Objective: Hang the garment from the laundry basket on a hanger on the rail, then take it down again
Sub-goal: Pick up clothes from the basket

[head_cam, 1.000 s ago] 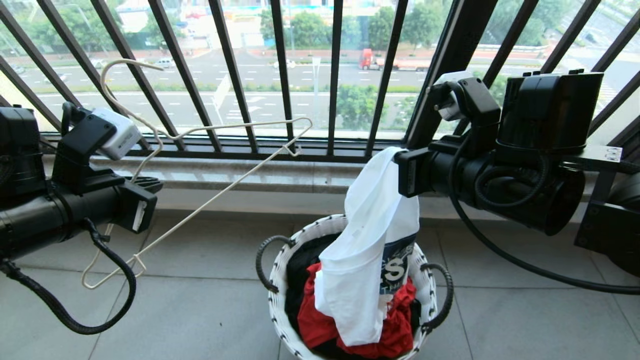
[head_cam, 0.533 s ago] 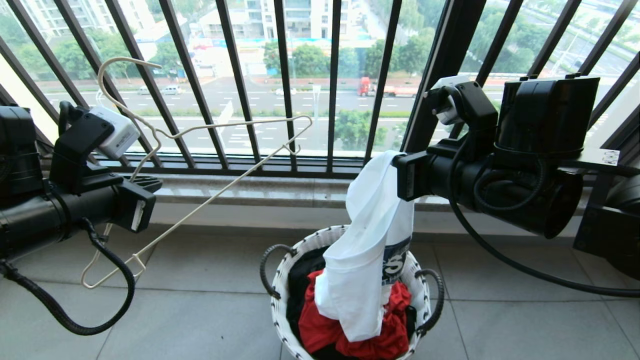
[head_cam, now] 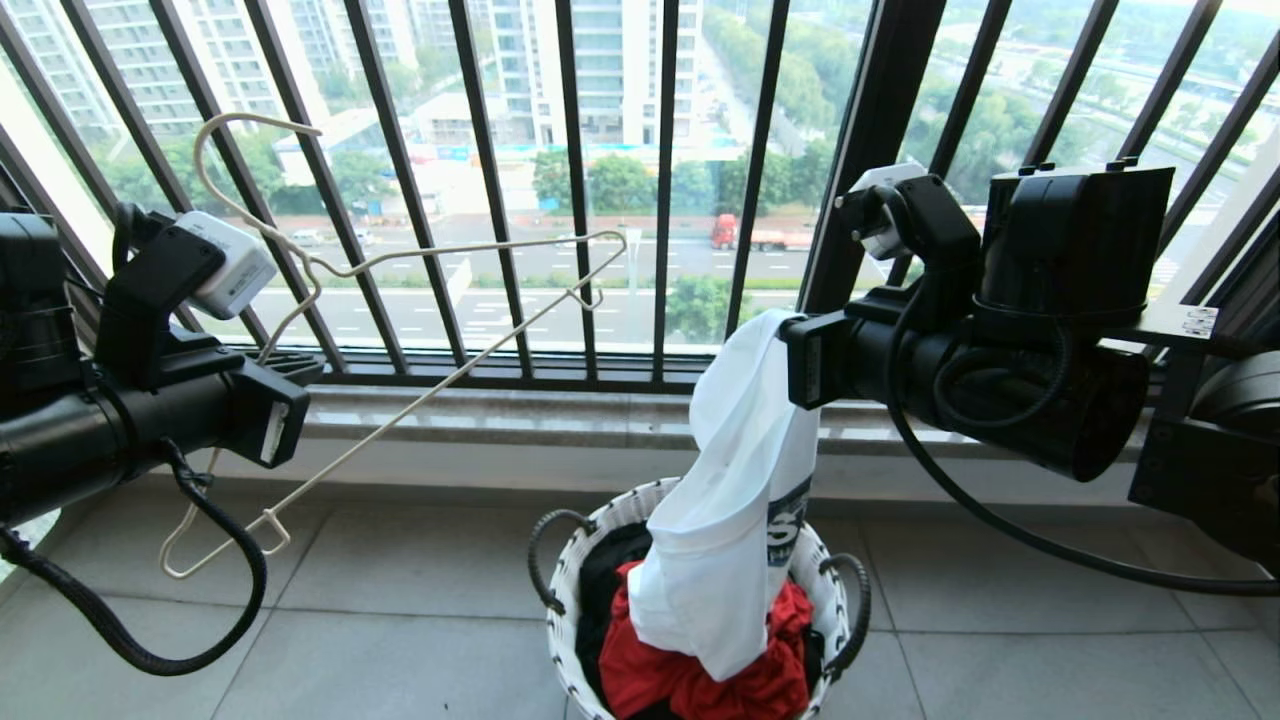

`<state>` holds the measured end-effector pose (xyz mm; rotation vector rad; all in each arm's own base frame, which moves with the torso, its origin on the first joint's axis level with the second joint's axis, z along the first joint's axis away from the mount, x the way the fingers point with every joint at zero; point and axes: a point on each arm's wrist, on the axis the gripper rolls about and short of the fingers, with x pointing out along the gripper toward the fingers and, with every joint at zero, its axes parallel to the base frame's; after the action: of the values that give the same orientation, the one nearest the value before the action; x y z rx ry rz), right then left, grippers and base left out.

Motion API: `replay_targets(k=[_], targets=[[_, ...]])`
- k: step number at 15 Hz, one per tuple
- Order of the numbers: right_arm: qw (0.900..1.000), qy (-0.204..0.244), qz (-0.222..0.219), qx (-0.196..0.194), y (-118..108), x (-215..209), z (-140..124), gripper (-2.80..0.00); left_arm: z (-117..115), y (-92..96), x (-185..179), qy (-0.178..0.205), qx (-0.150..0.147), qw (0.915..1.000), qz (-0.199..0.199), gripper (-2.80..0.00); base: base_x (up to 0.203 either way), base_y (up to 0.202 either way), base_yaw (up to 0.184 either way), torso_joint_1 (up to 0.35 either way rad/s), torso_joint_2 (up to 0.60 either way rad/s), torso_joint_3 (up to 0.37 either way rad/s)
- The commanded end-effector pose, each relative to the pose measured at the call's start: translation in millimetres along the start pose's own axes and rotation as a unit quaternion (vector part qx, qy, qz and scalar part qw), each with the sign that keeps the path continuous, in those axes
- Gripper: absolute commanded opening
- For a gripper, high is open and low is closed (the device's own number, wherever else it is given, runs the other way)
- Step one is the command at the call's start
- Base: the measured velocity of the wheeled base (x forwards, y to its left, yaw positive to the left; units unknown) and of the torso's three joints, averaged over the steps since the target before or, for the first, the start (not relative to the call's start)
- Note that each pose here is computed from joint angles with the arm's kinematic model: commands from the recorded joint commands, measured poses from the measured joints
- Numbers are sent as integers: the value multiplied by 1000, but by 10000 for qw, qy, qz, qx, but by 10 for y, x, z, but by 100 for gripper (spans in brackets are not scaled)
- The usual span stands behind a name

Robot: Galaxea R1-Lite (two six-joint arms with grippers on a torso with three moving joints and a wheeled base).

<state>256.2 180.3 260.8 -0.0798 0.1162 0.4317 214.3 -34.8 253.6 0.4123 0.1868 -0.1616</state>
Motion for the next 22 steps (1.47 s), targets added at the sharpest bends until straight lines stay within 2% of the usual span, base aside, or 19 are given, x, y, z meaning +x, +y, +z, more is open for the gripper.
replay_targets(k=[1, 14, 18, 22], targets=[[10000, -1, -6, -3, 2, 10, -5, -280, -1, -4, 7, 3, 6, 10000, -6, -280, 0, 0, 0, 2, 2, 198], [10000, 29, -5, -9, 5, 19, -22, -280, -26, -24, 9, 44, 25, 10000, -37, -280, 0, 0, 0, 1, 2, 196], [10000, 32, -12, -1, 8, 57, -40, -280, -40, -31, 6, 61, 83, 9999, -63, -280, 0, 0, 0, 2, -1, 39], [10000, -89, -38, 1, 15, 123, -49, -280, 4, -117, -114, -56, 141, 9995, -273, -280, 0, 0, 0, 0, 0, 0]])
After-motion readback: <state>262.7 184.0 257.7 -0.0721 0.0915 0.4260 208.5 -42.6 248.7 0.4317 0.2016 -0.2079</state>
